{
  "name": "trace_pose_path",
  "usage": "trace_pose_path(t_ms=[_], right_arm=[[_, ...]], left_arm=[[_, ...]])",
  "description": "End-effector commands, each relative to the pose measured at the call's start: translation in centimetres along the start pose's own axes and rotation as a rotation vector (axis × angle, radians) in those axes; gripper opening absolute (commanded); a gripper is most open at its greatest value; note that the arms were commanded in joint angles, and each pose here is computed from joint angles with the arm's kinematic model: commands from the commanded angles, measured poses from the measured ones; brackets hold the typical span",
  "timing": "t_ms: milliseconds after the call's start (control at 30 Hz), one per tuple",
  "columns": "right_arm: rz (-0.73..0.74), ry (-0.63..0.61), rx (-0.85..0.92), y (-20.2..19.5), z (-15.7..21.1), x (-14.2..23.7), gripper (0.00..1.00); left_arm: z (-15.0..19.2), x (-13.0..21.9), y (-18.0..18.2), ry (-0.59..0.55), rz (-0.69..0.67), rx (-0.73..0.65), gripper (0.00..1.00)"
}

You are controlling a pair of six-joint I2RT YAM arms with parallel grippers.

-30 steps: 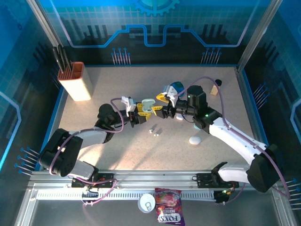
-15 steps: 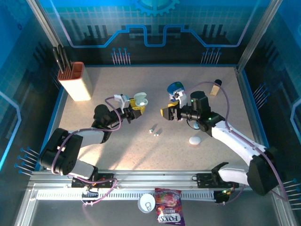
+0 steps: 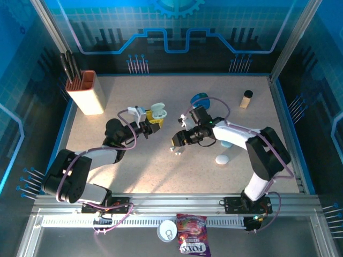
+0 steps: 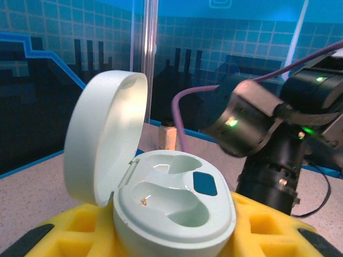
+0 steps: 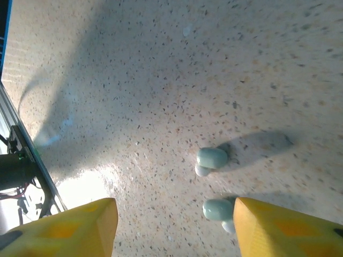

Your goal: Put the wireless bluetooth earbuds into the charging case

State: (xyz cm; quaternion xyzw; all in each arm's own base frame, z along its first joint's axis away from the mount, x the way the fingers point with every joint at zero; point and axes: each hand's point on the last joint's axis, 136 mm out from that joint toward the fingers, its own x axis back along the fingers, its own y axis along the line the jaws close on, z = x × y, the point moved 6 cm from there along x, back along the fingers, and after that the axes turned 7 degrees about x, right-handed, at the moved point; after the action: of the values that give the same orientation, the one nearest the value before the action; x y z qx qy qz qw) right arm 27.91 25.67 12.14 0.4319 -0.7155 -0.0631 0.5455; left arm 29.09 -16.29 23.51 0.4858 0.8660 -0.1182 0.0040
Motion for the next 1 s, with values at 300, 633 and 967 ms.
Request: trace_pose_path(t_ms=[300, 633, 967], right_arm=[[-0.142, 0.241, 0.035, -0.1, 1.0, -3.4, 0.59], [-0.140, 0.296, 0.100, -1.1, 1.5, -4.1, 0.58], [-0.115, 0.294, 0.102, -2.0, 2.0, -4.3, 0.56]], left_arm=[[-0.5, 0.7, -0.3, -0.009, -0.001, -0.032, 0.35], [-0.3, 0.6, -0.3, -0.003, 0.007, -0.024, 0.35], [-0.1, 0.3, -0.1, 0.003, 0.018, -0.006, 0.35]])
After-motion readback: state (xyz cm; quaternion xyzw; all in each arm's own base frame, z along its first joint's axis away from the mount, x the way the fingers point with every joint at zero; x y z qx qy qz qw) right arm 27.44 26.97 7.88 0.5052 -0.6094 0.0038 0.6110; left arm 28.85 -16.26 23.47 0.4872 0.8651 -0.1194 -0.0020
